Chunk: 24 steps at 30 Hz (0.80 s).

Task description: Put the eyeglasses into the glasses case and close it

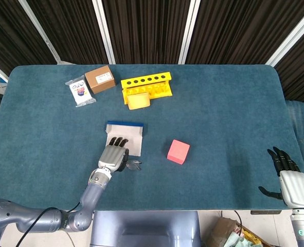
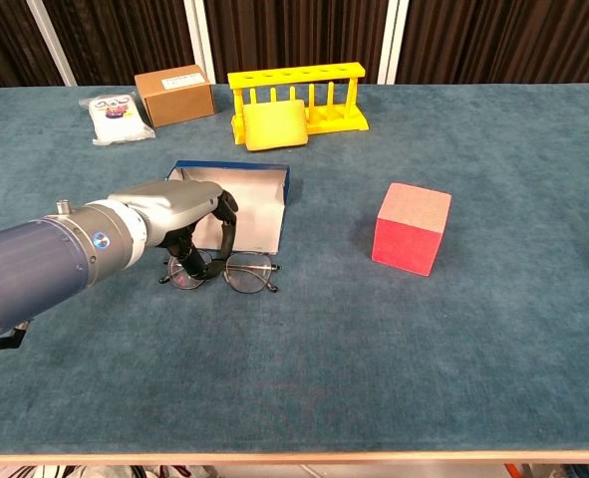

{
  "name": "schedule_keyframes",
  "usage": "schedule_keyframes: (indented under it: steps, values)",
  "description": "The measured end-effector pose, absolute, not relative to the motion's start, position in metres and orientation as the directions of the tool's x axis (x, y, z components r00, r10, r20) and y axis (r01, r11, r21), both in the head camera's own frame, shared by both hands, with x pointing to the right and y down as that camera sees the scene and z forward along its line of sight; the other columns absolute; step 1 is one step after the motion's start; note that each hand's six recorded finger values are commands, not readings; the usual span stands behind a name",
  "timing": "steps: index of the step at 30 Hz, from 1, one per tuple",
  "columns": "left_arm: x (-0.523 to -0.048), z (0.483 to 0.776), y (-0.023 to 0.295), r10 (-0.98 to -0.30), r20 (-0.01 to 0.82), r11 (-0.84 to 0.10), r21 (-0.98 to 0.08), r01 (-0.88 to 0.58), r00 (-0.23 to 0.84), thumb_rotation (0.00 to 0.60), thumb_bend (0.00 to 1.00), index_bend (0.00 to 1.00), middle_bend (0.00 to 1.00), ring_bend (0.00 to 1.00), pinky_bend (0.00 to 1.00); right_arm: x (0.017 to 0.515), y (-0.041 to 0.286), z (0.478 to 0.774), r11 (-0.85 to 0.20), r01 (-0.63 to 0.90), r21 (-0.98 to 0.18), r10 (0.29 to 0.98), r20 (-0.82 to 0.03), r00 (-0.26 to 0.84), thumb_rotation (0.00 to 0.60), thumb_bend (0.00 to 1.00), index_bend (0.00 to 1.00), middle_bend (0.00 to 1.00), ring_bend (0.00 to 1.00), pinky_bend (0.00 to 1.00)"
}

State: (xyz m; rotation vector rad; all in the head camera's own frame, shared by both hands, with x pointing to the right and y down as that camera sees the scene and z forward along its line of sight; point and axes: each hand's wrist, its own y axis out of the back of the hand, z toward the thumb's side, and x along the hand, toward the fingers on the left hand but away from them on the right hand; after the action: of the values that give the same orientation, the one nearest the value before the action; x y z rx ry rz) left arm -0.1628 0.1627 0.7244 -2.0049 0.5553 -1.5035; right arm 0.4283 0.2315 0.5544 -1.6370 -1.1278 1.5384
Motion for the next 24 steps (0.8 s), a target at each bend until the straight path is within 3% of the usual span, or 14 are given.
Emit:
schedule_keyframes:
  steps: [24]
  values:
    - [-0.1646,0.7254,0.1629,-0.631,0.727,-0.751,-0.66,0.021,0.272,0.6,0.43,0.57,0.13,0.0,0.0,0.4285,0.2318,0.5549,-0.45,0.165,-0.878,0.885,-0.463,-0.049,0.6,0.0,0.0,0.0,0.0,0.18]
